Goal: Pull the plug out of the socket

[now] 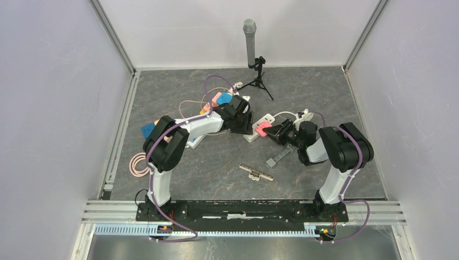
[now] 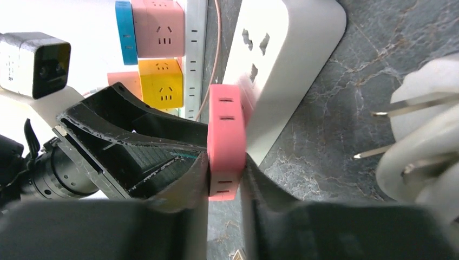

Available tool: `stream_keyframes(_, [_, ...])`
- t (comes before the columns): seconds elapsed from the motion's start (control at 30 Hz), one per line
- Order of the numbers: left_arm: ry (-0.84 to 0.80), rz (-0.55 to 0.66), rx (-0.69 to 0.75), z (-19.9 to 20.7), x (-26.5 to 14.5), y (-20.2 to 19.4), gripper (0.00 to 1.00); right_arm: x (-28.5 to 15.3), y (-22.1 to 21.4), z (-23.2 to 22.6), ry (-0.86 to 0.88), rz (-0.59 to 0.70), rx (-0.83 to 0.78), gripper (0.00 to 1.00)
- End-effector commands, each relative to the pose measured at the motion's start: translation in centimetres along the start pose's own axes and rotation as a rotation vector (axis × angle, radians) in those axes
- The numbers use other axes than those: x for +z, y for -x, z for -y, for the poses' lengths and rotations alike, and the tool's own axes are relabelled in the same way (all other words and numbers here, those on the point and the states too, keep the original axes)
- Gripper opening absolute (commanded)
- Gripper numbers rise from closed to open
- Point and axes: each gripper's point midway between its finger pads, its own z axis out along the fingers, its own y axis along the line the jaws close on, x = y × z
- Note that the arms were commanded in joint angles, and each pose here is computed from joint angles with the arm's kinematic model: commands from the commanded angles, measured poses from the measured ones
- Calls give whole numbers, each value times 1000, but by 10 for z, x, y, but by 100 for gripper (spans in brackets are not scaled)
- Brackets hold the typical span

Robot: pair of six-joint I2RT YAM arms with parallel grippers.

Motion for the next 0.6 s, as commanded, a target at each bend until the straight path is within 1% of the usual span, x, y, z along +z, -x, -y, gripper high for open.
stream_keyframes(0.0, [142, -188, 45, -40, 10, -62, 56, 5, 15, -17, 39, 47, -16, 16])
stream_keyframes(0.03, [147, -186, 47, -42, 9, -62, 56, 6, 17, -19, 30, 44, -17, 10])
stream_keyframes(0.07, [151, -183, 47, -42, 8, -61, 56, 7, 17, -18, 5, 30, -17, 7])
stream_keyframes(0.17, [152, -188, 56, -44, 8, -63, 56, 11, 18, -13, -76, -9, -9, 0])
stream_keyframes(0.23, [154, -191, 55, -45, 9, -65, 56, 15, 18, -7, -142, -39, 10, 0])
stream_keyframes(0.33, [154, -194, 58, -45, 9, -66, 56, 16, 19, -6, -184, -58, 25, 0])
stream_keyframes(0.53, [160, -207, 66, -48, 11, -69, 54, 16, 19, -24, -145, -81, 61, 0])
stream_keyframes(0.57, [188, -199, 71, -53, 11, -68, 53, 16, 19, -28, -134, -83, 73, 0])
